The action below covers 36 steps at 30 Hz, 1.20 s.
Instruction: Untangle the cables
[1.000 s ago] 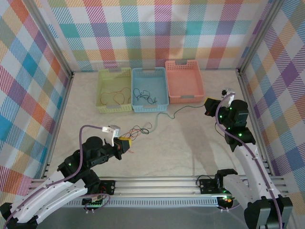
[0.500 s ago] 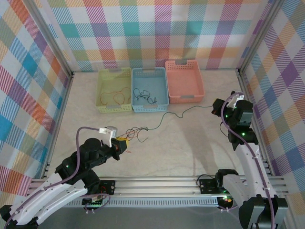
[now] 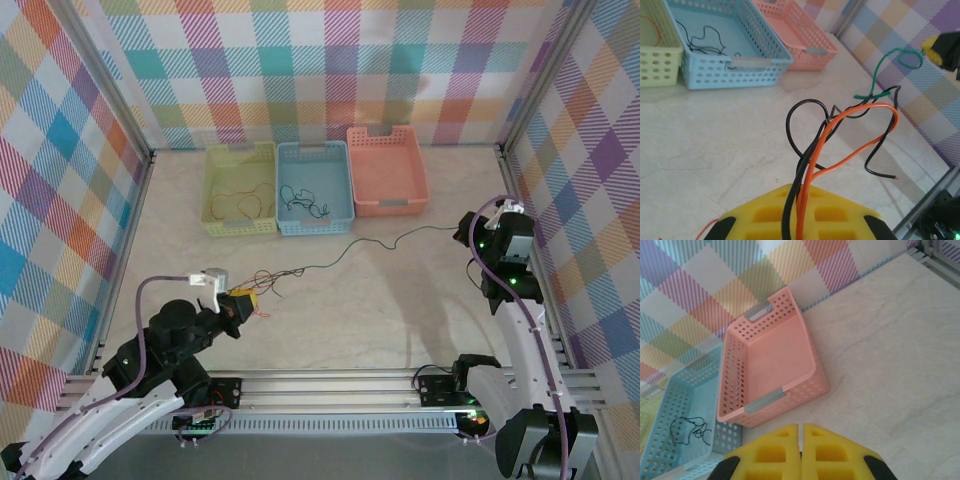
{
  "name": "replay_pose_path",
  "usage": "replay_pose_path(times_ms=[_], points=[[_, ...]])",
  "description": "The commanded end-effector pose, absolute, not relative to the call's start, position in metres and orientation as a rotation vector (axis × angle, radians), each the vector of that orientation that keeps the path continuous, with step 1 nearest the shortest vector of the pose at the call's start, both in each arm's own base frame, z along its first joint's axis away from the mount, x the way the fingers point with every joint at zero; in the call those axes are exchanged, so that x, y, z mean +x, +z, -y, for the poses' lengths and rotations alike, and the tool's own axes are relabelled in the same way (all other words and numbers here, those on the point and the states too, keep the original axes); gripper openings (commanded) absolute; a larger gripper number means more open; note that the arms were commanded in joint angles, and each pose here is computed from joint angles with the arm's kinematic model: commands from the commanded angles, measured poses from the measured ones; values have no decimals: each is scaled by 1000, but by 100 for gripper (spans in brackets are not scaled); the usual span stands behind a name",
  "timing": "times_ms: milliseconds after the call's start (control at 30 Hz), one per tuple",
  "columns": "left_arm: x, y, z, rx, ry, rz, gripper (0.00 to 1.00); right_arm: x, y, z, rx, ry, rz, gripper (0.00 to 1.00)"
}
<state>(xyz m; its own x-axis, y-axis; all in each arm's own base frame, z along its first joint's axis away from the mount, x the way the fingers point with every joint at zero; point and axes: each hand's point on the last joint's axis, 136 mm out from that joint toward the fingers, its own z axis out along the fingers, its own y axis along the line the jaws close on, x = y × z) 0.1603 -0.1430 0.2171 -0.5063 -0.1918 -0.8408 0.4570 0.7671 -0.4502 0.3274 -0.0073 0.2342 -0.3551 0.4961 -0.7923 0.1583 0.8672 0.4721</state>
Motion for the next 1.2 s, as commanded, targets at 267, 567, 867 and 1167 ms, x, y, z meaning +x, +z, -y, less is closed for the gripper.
replay_pose_path(times_ms=[267, 567, 867, 1167], points=[[161, 226, 110, 55, -734, -1895, 0, 318, 221, 35, 555, 224, -1945, 0], [163, 225, 107, 31, -726, -1883, 0, 324, 227, 19, 508, 351, -1919, 0], [165, 222, 112, 46, -728, -1897, 0, 334, 301, 1, 406, 504, -1730, 0], [165, 221, 120, 72, -744, -1916, 0, 381, 374, 25, 517, 493, -1580, 0]])
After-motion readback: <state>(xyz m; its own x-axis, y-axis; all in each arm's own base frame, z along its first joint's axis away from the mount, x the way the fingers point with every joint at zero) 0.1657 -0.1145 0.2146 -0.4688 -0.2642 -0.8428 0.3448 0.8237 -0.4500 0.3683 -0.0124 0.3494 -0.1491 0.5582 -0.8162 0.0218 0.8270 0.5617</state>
